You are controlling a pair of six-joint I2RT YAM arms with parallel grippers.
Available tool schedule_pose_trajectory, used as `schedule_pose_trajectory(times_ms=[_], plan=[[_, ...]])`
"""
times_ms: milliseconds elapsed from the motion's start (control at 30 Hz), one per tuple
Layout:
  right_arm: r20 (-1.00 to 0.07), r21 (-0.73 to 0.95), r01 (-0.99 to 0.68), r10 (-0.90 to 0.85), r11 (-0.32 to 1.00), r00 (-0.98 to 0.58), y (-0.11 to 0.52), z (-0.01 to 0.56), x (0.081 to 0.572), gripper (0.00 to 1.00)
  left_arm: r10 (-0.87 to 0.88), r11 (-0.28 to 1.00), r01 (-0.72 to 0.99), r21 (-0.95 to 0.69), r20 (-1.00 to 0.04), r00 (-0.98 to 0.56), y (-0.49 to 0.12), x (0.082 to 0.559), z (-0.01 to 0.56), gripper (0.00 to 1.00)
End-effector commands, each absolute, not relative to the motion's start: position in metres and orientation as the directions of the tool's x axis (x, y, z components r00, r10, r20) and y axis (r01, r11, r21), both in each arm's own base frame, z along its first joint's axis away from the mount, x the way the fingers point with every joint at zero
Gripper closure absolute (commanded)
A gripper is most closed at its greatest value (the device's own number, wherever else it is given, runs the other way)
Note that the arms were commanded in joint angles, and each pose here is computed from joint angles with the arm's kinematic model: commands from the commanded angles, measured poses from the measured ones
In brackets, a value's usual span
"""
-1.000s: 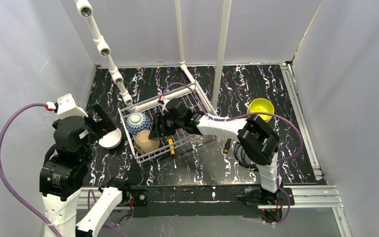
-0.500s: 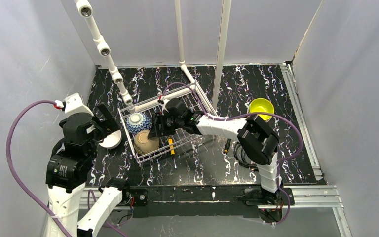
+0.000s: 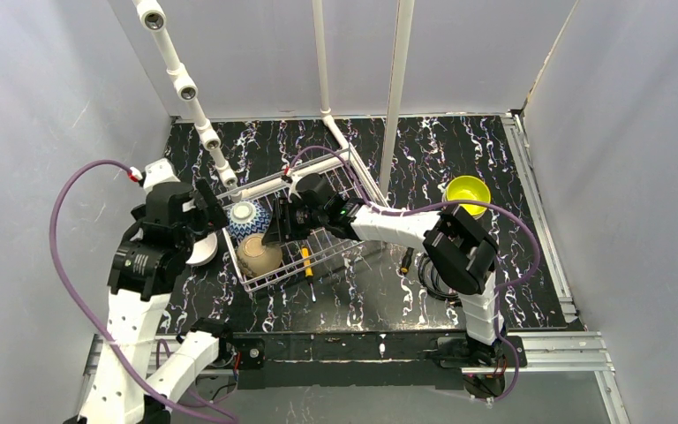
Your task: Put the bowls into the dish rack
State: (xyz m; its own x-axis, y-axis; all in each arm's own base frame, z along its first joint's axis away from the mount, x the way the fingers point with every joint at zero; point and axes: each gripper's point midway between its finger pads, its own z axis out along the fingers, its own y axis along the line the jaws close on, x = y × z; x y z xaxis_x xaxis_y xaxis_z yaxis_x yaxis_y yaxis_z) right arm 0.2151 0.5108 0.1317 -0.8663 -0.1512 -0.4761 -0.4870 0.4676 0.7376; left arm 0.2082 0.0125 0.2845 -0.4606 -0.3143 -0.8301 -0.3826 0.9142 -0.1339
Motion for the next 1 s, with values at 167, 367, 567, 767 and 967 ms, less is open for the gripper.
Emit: schedule_pose_trajectory(times_ms=[167, 367, 567, 767, 967], plan=[[-0.592, 0.708, -0.564, -0.077, 0.426, -0.802, 0.505, 0.191, 0.219, 0.40, -0.383, 0.852, -0.514, -0.100, -0.789, -0.481, 0.025, 0.229, 0.263, 0.02], [-0.679, 0.632, -0.594, -0.014, 0.499, -0.734, 0.465, 0.221, 0.230, 0.38, -0.572, 0.753, -0.627, -0.202, -0.671, -0.472, 0.047, 0.246, 0.229, 0.14], [-0.718, 0.588, -0.590, 0.022, 0.553, -0.695, 0.422, 0.232, 0.232, 0.38, -0.657, 0.650, -0.745, -0.150, -0.603, -0.452, 0.077, 0.248, 0.192, 0.14], [-0.727, 0.592, -0.596, 0.042, 0.543, -0.685, 0.400, 0.238, 0.225, 0.38, -0.743, 0.583, -0.810, -0.070, -0.449, -0.496, 0.072, 0.227, 0.129, 0.10], [-0.723, 0.609, -0.599, 0.053, 0.519, -0.689, 0.389, 0.239, 0.215, 0.37, -0.797, 0.510, -0.856, -0.082, -0.418, -0.435, 0.073, 0.226, 0.094, 0.10]])
